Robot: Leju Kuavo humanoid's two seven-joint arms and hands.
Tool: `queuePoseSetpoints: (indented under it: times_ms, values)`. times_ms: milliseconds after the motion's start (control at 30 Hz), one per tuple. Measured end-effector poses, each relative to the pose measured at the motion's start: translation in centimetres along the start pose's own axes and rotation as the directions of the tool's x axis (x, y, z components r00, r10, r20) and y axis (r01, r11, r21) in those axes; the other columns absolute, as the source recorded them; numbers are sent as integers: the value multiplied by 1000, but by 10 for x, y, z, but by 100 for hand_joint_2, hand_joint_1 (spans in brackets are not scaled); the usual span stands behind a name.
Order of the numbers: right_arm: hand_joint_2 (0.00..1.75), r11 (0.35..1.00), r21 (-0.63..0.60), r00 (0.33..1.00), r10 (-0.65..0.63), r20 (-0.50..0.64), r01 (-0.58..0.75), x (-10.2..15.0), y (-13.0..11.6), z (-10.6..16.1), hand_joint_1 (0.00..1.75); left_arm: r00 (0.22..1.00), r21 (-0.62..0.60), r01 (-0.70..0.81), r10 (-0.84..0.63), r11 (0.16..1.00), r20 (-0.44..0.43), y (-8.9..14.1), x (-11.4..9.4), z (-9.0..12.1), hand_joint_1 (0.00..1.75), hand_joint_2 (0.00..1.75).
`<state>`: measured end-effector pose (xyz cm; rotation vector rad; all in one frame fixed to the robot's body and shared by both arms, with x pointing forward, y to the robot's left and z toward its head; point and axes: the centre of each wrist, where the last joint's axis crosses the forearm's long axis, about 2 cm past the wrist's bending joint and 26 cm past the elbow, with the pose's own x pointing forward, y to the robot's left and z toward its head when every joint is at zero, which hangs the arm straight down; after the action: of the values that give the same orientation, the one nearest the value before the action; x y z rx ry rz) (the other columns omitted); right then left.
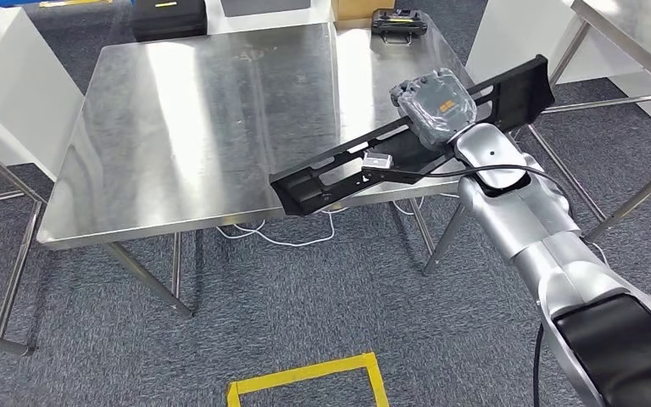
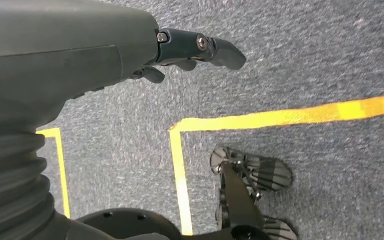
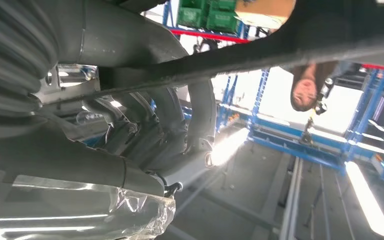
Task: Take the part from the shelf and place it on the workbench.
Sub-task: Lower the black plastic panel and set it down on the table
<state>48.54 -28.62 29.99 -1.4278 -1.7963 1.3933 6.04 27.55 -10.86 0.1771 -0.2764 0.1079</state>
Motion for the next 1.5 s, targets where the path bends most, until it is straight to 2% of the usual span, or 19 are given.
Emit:
queuePoseSetpoints:
  times_ms: [633,1067,1300,1400,1500]
  values:
    - [175,1000,22,1000,-1,-4,2,1,10,8,175,1000,9,-7,7,1000,-6,3,0,-1,0,175]
    - [175,998,58,1000,-2,-7,3,0,22,19,175,1000,9,-10,10,1000,2,-1,-2,1,0,175]
    - [175,995,96,1000,-16,-2,16,8,37,31,175,1000,16,-15,15,1000,0,-1,-6,1,0,175]
    - [175,996,90,1000,-14,-1,14,8,34,28,175,999,24,-40,39,999,36,1,-8,1,0,175]
    - [175,996,86,1000,-7,-1,7,6,32,27,175,984,41,-99,92,994,154,3,-6,1,0,175]
